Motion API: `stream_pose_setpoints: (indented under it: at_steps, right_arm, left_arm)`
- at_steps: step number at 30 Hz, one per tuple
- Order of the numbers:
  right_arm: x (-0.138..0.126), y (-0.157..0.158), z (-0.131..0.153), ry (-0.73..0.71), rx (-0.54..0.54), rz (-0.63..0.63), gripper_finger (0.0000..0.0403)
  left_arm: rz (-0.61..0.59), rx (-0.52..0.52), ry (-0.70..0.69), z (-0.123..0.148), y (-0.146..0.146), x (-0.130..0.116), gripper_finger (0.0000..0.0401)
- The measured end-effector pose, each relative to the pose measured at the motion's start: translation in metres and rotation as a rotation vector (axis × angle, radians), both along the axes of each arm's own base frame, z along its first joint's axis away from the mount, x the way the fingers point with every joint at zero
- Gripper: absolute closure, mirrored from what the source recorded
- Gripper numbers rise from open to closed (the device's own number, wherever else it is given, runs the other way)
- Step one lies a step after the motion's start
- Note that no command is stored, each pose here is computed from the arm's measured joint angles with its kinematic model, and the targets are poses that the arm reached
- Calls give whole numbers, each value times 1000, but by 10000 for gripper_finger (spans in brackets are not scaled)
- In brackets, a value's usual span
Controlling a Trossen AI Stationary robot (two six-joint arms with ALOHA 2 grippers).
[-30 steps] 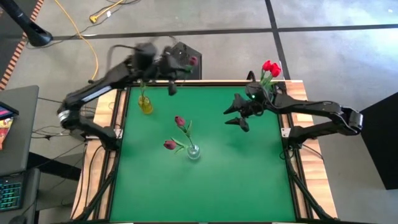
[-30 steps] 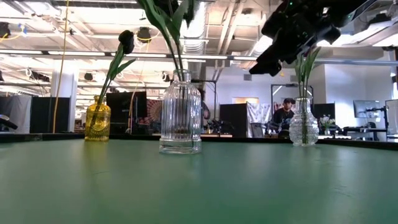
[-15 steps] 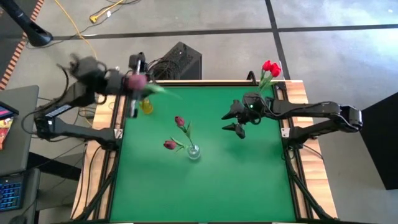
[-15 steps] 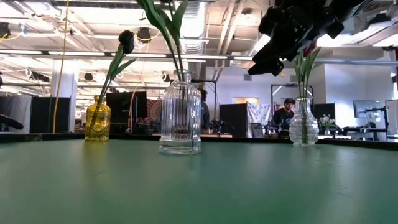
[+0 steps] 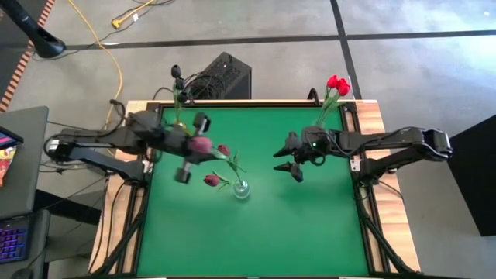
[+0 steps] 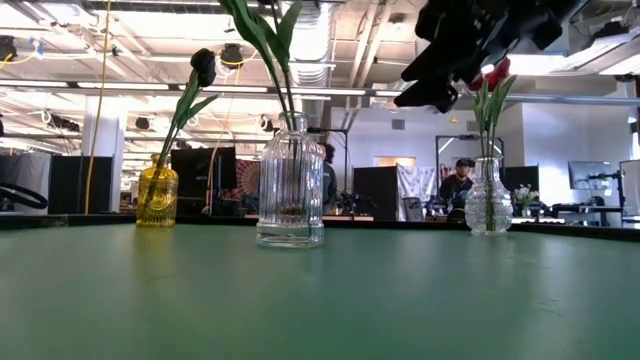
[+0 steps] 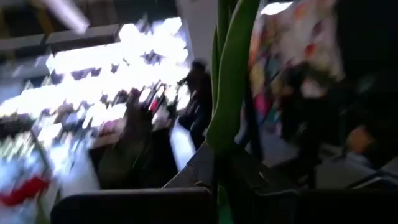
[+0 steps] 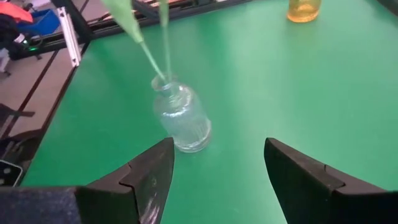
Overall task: Sort flowers into vase by color
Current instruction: Put the dark red tulip into the bottom transparent vase
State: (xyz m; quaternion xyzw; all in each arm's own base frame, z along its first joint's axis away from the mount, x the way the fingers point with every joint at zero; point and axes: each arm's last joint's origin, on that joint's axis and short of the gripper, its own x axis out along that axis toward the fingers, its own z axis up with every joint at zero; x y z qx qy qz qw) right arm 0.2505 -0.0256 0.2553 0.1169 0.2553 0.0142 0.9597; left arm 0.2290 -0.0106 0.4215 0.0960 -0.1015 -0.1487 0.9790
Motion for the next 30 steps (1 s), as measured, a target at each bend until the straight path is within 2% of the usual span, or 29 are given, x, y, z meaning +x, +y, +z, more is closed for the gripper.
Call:
stream_pose_setpoints:
  at_steps: [4, 12, 20, 30]
  right_arm:
    - [1, 12, 0, 3, -18, 16, 127]
    - [1, 29, -1, 17, -46, 42, 127]
    - [1, 37, -2, 17, -56, 78, 127]
    - [0, 37, -2, 19, -82, 93, 127]
  left_arm:
    - [81, -21, 120, -19, -1, 20, 401]
    - [111, -27, 255, -43, 2, 43, 401]
    - [108, -33, 342, -51, 2, 43, 401]
    - [99, -51, 341, -51, 1, 44, 401]
